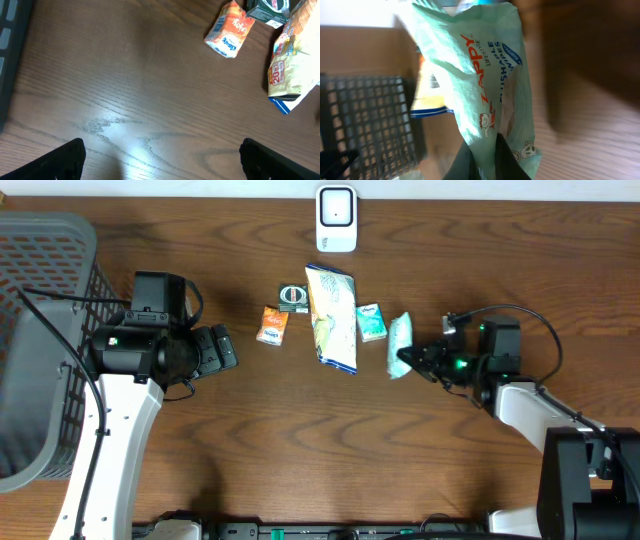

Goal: Scan the item barcode

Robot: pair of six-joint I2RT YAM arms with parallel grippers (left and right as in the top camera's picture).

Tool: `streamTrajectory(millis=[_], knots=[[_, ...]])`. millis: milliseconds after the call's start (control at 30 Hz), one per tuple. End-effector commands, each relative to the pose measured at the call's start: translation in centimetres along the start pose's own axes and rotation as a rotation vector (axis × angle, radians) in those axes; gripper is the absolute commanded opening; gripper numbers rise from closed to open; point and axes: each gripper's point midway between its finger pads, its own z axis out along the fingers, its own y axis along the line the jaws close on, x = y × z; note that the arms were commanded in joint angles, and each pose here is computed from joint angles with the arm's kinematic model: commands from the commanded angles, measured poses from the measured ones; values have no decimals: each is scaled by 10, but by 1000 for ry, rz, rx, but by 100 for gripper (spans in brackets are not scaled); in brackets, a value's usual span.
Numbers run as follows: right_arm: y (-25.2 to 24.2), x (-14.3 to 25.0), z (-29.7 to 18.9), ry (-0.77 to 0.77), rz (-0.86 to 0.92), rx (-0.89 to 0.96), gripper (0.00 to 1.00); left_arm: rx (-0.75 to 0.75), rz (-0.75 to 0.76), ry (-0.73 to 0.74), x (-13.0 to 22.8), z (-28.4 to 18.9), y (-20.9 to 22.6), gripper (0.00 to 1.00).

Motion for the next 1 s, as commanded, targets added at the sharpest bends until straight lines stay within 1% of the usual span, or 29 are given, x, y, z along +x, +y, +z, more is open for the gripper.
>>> streamTrajectory(millis=[0, 200, 567, 633, 667, 733, 833, 867, 967], knots=[[19, 19, 11, 82, 30, -66, 3, -6, -14, 2, 0, 0, 2, 98], [17, 32, 21, 107, 23, -30, 4, -6, -14, 2, 0, 0, 2, 98], [-23, 30, 20, 17, 56, 120, 5, -6, -14, 2, 0, 0, 2, 98], [-26, 31, 20, 13, 52, 132, 7, -6, -14, 2, 0, 0, 2, 98], [-28, 31, 19, 9, 40, 143, 9, -6, -14, 2, 0, 0, 2, 98], [-39, 28, 17, -13, 4, 198, 17, -6, -14, 2, 0, 0, 2, 98], [-52, 21, 12, -45, -18, 260, 37, -6, -14, 2, 0, 0, 2, 98], [-53, 19, 10, -51, -17, 259, 39, -6, -14, 2, 0, 0, 2, 97], [-48, 13, 6, -53, -2, 217, 49, -6, -14, 2, 0, 0, 2, 98]])
